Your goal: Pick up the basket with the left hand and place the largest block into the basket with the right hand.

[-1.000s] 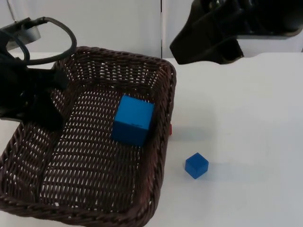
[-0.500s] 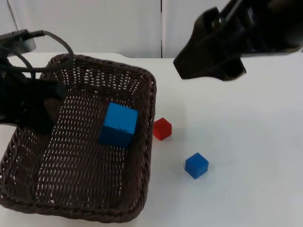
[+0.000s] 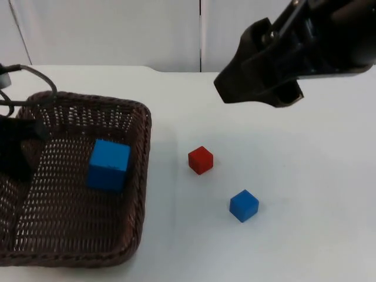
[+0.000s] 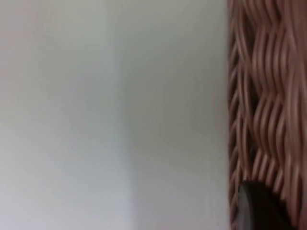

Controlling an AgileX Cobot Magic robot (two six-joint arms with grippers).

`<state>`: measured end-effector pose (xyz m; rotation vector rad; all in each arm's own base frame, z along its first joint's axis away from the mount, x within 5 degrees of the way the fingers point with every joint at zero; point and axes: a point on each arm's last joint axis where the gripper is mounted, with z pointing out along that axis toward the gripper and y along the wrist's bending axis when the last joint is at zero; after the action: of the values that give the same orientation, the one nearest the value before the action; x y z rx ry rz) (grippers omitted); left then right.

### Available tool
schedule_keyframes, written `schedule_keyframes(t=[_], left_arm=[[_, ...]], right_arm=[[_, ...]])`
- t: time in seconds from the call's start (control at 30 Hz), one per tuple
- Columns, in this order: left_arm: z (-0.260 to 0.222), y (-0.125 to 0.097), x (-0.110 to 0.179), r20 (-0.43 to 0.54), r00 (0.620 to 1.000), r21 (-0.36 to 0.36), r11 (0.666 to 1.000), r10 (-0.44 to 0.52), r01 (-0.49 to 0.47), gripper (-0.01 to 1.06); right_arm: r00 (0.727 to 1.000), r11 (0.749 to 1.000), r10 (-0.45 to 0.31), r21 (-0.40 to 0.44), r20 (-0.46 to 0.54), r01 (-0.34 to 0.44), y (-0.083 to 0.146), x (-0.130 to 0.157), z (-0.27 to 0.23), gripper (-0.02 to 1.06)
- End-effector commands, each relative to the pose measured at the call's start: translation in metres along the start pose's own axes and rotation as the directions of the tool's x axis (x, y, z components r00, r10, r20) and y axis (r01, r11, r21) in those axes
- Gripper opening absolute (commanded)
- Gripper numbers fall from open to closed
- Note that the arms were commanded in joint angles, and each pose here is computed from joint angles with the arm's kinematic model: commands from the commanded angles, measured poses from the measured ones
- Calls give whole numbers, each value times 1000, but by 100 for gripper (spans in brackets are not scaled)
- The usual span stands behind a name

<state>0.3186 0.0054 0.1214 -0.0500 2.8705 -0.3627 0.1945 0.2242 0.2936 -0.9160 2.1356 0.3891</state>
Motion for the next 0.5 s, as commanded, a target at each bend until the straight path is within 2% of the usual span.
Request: schedule_keyframes(t=[0.0, 0.07, 0.13, 0.17, 0.27, 0.33, 0.37, 0.4, 0.47], left_arm=[[5, 1, 1, -22, 1000, 9, 1000, 9, -9, 0], [10, 2, 1, -34, 999, 21, 1000, -15, 16, 1], [10, 2, 1, -36, 999, 21, 1000, -20, 21, 10], [10, 2, 1, -36, 999, 21, 1000, -20, 21, 10], [10, 1, 2, -43, 999, 26, 999, -19, 20, 39], [8, 0, 2, -51, 999, 34, 999, -17, 19, 68], [8, 0, 2, -51, 999, 34, 999, -17, 19, 68], [8, -1, 2, -61, 998, 41, 999, -14, 16, 83], [6, -2, 2, -75, 997, 54, 998, -12, 16, 105]], right_arm=[[1000, 1000, 2, -4, 24, -2, 1, -2, -2, 76], [1000, 1000, 2, -4, 24, -2, 1, -2, -2, 76], [1000, 1000, 2, -4, 24, -2, 1, -2, -2, 76], [1000, 1000, 2, -4, 24, -2, 1, -2, -2, 76], [1000, 1000, 2, -4, 24, -2, 1, -2, -2, 76], [1000, 1000, 2, -4, 24, -2, 1, -2, -2, 76], [1000, 1000, 2, -4, 24, -2, 1, -2, -2, 76], [1000, 1000, 2, -4, 24, -2, 1, -2, -2, 76], [1000, 1000, 2, -4, 24, -2, 1, -2, -2, 76]])
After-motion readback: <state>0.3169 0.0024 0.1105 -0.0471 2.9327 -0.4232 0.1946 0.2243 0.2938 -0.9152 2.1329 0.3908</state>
